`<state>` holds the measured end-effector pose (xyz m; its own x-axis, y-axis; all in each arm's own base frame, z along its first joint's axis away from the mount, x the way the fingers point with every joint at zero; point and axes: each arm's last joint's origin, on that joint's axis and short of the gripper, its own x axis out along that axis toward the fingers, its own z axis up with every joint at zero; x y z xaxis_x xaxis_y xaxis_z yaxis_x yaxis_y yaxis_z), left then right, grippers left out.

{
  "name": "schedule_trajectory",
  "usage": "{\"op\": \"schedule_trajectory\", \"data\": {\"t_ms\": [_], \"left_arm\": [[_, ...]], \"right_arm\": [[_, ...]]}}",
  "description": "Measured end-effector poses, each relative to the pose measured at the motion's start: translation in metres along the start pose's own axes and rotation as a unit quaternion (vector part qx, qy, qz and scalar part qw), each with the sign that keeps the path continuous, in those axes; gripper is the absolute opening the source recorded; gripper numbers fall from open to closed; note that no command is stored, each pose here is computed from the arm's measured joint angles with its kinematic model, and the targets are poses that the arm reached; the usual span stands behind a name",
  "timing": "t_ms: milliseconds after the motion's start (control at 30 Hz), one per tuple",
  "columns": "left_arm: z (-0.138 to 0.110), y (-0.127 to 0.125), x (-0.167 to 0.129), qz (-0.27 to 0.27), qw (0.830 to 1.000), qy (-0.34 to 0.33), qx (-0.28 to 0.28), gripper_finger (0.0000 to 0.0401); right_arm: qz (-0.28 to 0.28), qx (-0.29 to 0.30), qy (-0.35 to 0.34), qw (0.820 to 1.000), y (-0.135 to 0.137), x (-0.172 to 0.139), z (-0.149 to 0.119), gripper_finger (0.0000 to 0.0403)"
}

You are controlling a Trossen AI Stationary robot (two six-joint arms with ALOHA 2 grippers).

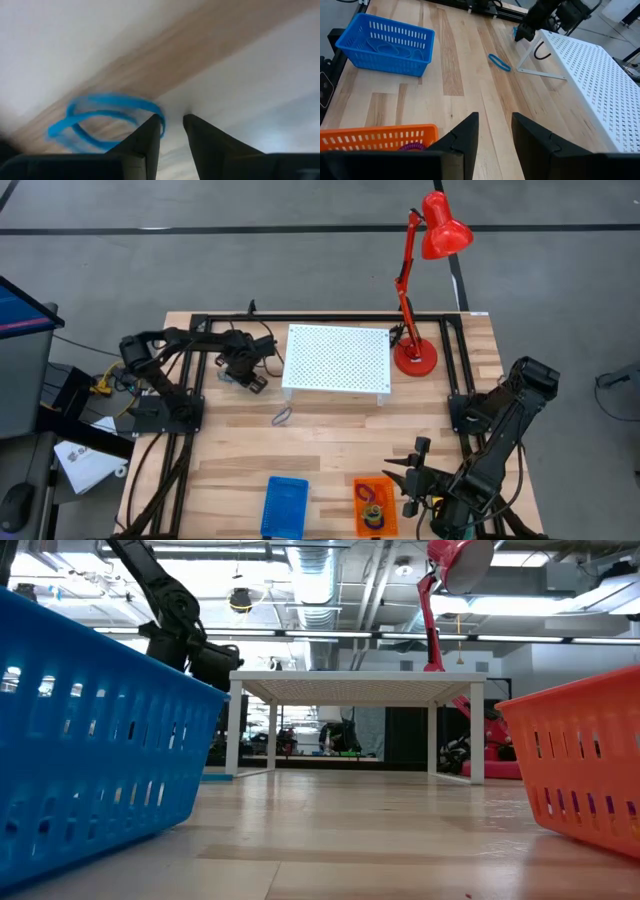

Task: Pick & Place Office Desk Supplies
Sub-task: Put the blue rubber band into the blue bin

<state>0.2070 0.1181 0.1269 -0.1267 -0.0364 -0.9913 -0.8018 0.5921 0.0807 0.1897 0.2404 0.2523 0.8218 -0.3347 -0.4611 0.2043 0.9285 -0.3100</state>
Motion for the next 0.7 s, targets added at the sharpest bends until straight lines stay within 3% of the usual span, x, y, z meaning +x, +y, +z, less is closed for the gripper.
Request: {"op": "schedule_trajectory", "data": {"t_ms": [67,200,333,433,700], "left_arm": [[-0.001,-0.005,-0.008,-0.035,0.999,-0.020,0.008,0.0086],[-0.005,-0.019,-0.022,-0.161,0.985,-0.038,0.043,0.0061],[-0.007,-0.036,-0.033,-0.210,0.970,-0.080,0.089,0.0041],[-0.013,-0.042,-0.035,-0.192,0.973,-0.087,0.098,0.0034],[-0.022,-0.029,-0.032,-0.028,0.993,-0.098,0.053,0.0048]], "right_arm": [[0.000,0.000,0.000,1.000,0.000,0.000,0.000,0.0113],[0.003,0.002,0.003,1.000,0.000,0.000,0.000,0.0113],[0.005,0.002,0.004,1.000,0.000,0.000,0.000,0.0113],[0.004,0.001,0.004,1.000,0.000,0.000,0.000,0.0113],[0.004,0.003,0.006,1.000,0.000,0.002,0.000,0.0113]]}}
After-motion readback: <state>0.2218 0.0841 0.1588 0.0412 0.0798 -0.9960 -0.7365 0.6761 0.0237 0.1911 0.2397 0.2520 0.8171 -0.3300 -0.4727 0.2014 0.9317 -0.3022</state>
